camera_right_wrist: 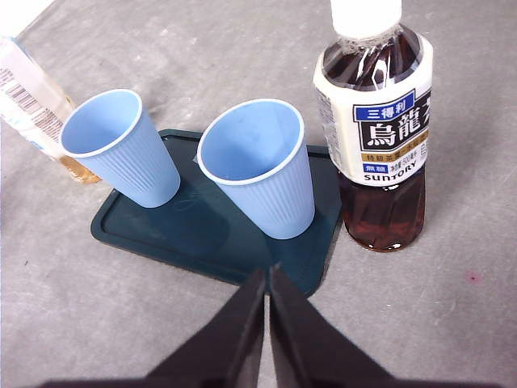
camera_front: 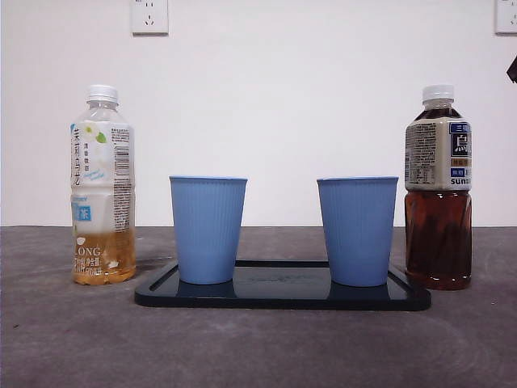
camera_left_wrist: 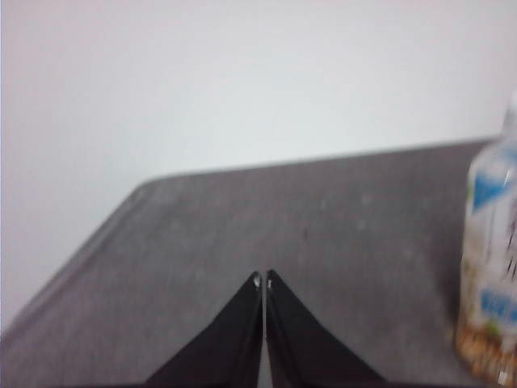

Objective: Pour the drink into the cup

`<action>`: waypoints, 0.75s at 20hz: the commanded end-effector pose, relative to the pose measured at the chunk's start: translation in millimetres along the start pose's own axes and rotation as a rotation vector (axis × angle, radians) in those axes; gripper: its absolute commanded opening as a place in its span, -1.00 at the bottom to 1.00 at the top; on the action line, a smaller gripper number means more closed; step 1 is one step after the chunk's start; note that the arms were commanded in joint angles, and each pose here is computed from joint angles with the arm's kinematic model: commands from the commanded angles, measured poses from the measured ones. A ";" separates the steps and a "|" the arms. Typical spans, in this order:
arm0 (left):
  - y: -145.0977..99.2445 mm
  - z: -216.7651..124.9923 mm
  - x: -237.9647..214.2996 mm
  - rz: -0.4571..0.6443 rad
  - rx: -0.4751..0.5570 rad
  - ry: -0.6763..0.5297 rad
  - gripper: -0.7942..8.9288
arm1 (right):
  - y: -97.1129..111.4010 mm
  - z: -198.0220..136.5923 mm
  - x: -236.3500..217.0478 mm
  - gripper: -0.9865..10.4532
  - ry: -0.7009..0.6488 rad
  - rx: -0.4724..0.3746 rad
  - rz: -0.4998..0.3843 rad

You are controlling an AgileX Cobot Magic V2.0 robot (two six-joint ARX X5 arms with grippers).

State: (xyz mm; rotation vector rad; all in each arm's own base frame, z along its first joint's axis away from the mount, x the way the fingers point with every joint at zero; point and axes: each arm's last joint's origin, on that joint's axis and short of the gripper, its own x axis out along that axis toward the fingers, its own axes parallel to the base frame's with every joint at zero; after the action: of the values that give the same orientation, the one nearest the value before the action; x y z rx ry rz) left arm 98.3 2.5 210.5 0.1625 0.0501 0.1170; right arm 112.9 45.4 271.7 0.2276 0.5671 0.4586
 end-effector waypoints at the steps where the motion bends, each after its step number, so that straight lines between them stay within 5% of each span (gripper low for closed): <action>1: -2.3 -20.5 1.7 0.011 0.018 0.026 -0.82 | 1.5 2.5 -0.8 -0.82 -0.009 0.005 0.006; 15: -8.1 -60.2 -0.1 -0.001 0.000 0.134 -0.82 | 1.7 3.2 -0.8 -0.82 -0.016 0.004 0.008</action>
State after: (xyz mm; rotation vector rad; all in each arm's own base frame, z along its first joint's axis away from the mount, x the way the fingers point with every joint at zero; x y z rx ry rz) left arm 94.7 3.7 157.3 0.1655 0.1580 0.1211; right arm 113.1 45.4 271.9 0.2278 0.5640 0.4587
